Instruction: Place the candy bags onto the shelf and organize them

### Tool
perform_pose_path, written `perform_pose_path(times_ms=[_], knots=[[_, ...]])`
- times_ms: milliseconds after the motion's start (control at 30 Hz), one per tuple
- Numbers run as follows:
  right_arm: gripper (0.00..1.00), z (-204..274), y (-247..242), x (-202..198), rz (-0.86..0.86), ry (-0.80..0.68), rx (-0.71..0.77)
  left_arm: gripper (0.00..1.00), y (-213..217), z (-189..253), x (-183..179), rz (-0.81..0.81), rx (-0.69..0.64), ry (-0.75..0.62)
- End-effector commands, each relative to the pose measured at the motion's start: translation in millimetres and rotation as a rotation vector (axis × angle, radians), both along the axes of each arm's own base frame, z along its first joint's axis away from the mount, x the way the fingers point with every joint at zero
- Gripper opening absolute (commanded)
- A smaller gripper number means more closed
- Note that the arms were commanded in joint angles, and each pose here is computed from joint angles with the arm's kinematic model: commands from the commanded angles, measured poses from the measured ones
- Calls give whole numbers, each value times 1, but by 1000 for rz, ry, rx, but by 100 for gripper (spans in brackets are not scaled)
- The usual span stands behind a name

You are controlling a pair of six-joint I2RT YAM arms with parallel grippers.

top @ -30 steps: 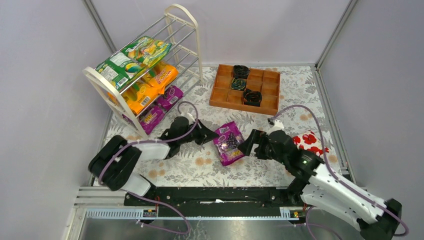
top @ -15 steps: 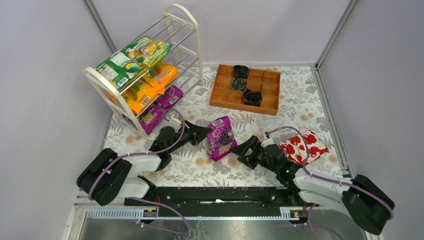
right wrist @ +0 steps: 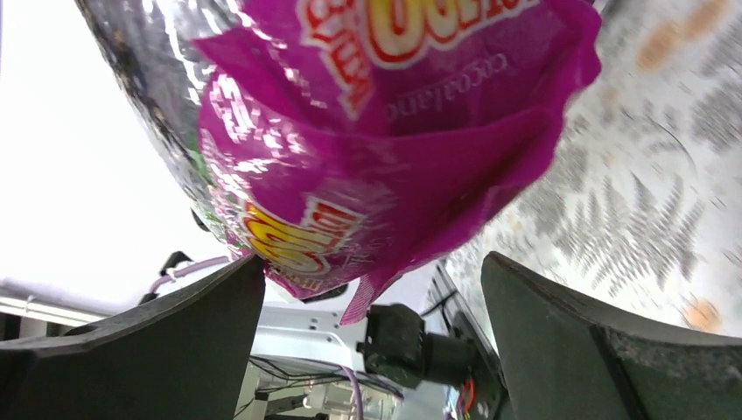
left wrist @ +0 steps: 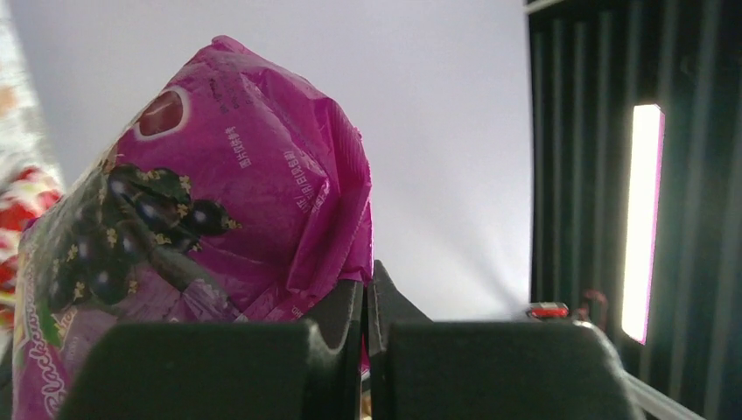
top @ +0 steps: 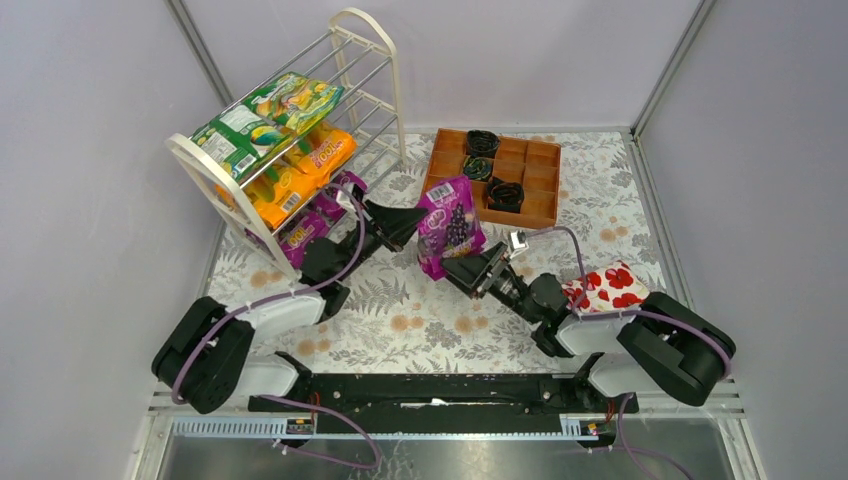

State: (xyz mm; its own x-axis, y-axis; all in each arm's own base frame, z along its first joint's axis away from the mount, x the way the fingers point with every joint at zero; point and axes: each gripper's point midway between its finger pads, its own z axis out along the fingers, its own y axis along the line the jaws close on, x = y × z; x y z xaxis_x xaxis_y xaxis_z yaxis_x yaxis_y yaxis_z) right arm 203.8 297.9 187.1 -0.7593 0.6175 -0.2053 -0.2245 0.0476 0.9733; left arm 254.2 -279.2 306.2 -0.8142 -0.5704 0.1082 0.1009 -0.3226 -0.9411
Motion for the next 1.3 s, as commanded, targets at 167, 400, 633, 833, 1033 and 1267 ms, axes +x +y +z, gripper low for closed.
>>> perform_pose_path(times_ms=[167, 400, 633, 833, 1033, 1267], knots=[[100, 166, -16, 0, -137, -554, 301, 0, 34, 132, -53, -26, -308, -333], [100, 221, -24, -3, -177, -664, 394, 0, 42, 147, -63, -20, -357, -377], [94, 247, -43, -9, -230, -677, 470, 0, 44, 134, -62, 17, -337, -377], [76, 256, -48, -15, -219, -685, 503, 0, 45, 125, -56, 51, -310, -366], [53, 254, -48, -10, -229, -657, 511, 3, 40, 115, -49, 96, -222, -352], [33, 254, -42, 3, -233, -598, 533, 41, 43, 95, -41, 137, -118, -330]])
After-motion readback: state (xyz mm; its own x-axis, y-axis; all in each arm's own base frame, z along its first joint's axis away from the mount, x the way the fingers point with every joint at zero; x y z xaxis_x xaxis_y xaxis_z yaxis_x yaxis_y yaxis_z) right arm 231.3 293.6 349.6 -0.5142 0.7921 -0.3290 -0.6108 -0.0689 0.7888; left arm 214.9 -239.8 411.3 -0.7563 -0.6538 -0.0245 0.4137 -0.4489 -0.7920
